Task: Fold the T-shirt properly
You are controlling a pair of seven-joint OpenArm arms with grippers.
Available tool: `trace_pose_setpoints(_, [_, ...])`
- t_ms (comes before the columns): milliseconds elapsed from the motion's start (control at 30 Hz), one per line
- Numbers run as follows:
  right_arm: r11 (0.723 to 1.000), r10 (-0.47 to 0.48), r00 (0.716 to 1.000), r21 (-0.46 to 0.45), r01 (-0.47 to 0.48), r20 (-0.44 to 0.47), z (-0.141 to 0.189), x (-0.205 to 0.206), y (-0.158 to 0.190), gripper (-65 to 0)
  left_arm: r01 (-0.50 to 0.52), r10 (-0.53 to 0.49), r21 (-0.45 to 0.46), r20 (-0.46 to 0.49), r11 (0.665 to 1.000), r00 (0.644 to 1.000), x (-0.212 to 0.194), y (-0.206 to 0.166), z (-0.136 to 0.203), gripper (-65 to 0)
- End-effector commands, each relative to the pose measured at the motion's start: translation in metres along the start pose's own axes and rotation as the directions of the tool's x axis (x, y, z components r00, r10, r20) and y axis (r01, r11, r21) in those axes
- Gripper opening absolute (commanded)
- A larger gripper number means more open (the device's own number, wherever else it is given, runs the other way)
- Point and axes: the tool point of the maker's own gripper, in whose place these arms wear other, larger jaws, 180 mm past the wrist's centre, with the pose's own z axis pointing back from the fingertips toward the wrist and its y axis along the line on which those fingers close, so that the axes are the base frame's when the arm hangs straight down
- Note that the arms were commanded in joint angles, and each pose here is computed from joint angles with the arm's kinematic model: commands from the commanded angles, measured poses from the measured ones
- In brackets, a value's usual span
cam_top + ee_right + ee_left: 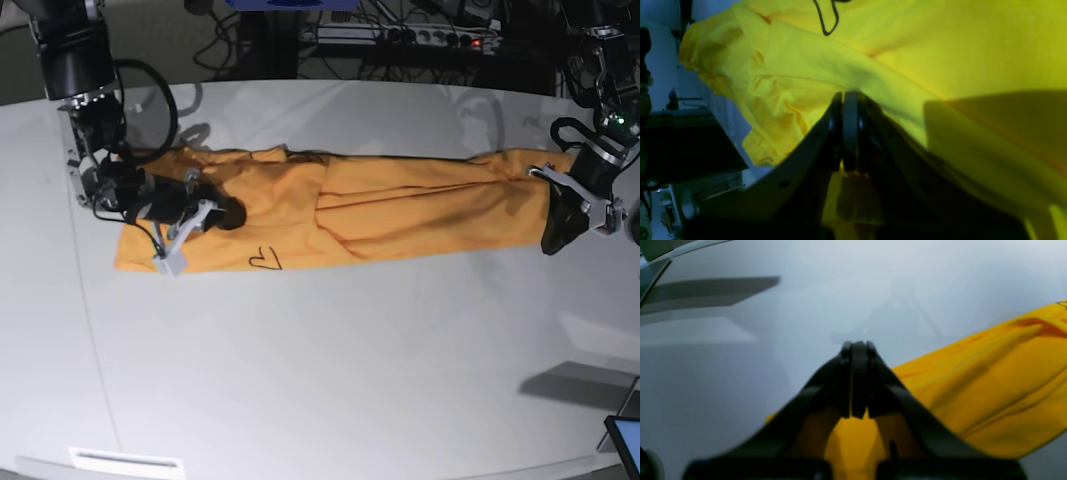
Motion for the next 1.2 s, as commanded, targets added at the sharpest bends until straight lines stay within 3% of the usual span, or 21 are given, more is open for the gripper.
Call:
trace_pose_setpoints(0, [0.981, -0.003, 0.998, -0.192, -0.008, -0.060, 0.012, -0.012, -0.048, -64.7, 0.020, -0.020, 0.007, 0.052, 1.000, 0.998, 0.019, 0.007, 0.001, -65.0])
trace_pose_setpoints(333, [0.957, -0.023, 0.998, -0.289, 0.004, -0.061, 0.034, 0.006, -0.090, -64.7, 0.022, -0.022, 0.008, 0.059, 1.000, 0.998, 0.021, 0.008, 0.000, -65.0])
trace_pose_setpoints(733, [0.907, -0.061, 0.998, -0.418, 0.042, -0.033, 0.072, 0.012, -0.147, -64.7, 0.021, -0.022, 0.009, 0.060, 1.000, 0.998, 0.022, 0.008, 0.000, -65.0])
trace_pose_setpoints(1033, [0.911, -0.057, 0.998, -0.409, 0.046, -0.016, 0.070, 0.016, -0.143, -64.7, 0.021, -0.022, 0.009, 0.060, 1.000, 0.998, 0.022, 0.008, 0.000, -65.0])
trace_pose_setpoints(1167, [0.924, -0.002, 1.000, -0.383, 0.002, 0.001, 0.069, 0.029, -0.127, -64.1, 0.022, -0.022, 0.010, 0.060, 1.000, 0.998, 0.022, 0.009, 0.000, -65.0])
